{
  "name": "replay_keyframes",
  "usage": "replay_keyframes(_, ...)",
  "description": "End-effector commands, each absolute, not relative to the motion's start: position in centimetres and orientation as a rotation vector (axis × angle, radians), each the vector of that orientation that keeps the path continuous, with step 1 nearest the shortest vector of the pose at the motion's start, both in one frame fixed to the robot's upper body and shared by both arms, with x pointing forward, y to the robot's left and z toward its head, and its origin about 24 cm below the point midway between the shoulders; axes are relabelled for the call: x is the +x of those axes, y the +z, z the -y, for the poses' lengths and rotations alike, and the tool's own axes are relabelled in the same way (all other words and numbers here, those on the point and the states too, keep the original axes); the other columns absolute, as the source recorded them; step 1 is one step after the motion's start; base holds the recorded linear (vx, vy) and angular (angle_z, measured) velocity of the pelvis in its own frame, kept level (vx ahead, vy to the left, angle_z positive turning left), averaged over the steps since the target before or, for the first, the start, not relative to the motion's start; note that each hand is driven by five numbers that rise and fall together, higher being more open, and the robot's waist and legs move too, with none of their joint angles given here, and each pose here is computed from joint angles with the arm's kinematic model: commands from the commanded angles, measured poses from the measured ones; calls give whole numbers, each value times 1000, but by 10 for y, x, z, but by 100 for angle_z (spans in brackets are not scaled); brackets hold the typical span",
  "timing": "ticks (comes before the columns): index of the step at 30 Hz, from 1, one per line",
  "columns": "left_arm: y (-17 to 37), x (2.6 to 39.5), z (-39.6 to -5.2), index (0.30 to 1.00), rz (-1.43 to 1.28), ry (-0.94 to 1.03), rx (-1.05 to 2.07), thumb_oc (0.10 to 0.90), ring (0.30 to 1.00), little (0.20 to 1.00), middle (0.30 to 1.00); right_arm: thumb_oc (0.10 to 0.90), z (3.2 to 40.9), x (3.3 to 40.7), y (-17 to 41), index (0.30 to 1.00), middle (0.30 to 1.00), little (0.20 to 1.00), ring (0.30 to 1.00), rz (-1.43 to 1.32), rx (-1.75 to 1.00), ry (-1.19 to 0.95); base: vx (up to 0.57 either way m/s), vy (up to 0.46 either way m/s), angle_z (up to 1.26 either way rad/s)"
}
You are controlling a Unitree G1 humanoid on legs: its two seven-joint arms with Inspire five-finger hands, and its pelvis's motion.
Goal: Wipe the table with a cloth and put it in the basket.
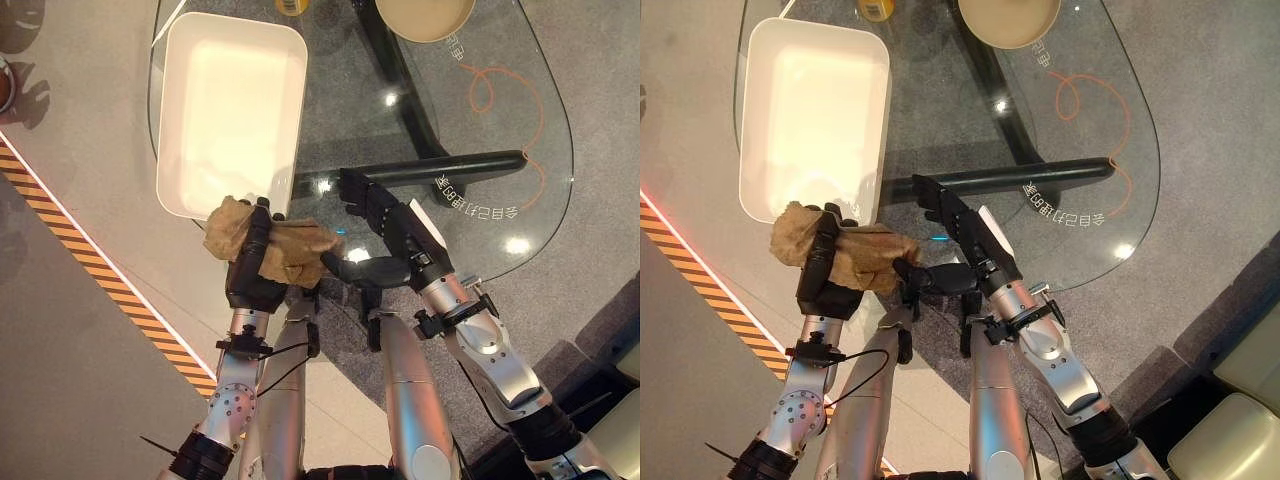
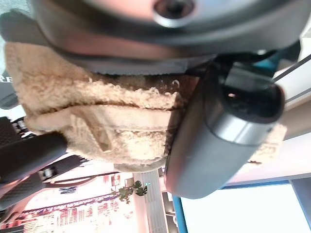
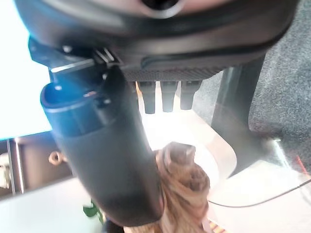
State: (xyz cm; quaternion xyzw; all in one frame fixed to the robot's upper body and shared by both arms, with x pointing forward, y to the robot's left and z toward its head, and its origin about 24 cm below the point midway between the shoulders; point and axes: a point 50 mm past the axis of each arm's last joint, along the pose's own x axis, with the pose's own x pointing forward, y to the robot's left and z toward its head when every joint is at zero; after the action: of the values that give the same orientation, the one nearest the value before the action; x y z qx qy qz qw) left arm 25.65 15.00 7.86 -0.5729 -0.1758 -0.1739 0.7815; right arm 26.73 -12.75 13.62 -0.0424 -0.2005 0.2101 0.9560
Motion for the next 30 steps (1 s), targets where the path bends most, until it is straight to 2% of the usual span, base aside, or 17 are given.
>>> replay_keyframes(1, 124, 240, -157, 300, 679, -541, -1178, 100, 300, 200, 300, 800, 138, 253, 183, 900, 900, 900, 900, 687, 107, 376, 0, 0, 0)
replay_keyframes(11, 139, 236, -195, 300, 882, -367, -944, 100, 300, 200, 300, 800, 148, 253, 156, 900, 900, 900, 900, 538, 142, 367, 6, 24, -1)
replay_keyframes(18, 169, 233, -216, 300, 988, -210, -594, 100, 300, 200, 300, 800, 150, 257, 127, 900, 900, 900, 900, 339, 92, 429, 9, 59, -6)
replay_keyframes(21, 188, 238, -221, 300, 1006, -51, -362, 100, 300, 200, 300, 800, 145, 259, 107, 900, 900, 900, 900, 208, 69, 496, 7, 89, -6)
replay_keyframes(25, 197, 245, -224, 300, 1011, 82, -200, 100, 300, 200, 300, 800, 142, 261, 96, 900, 900, 900, 900, 129, 33, 535, -5, 88, -10)
replay_keyframes(30, 208, 263, -244, 300, 978, 284, -81, 100, 300, 200, 300, 800, 144, 262, 78, 900, 900, 900, 900, -3, -55, 586, 2, 101, -6)
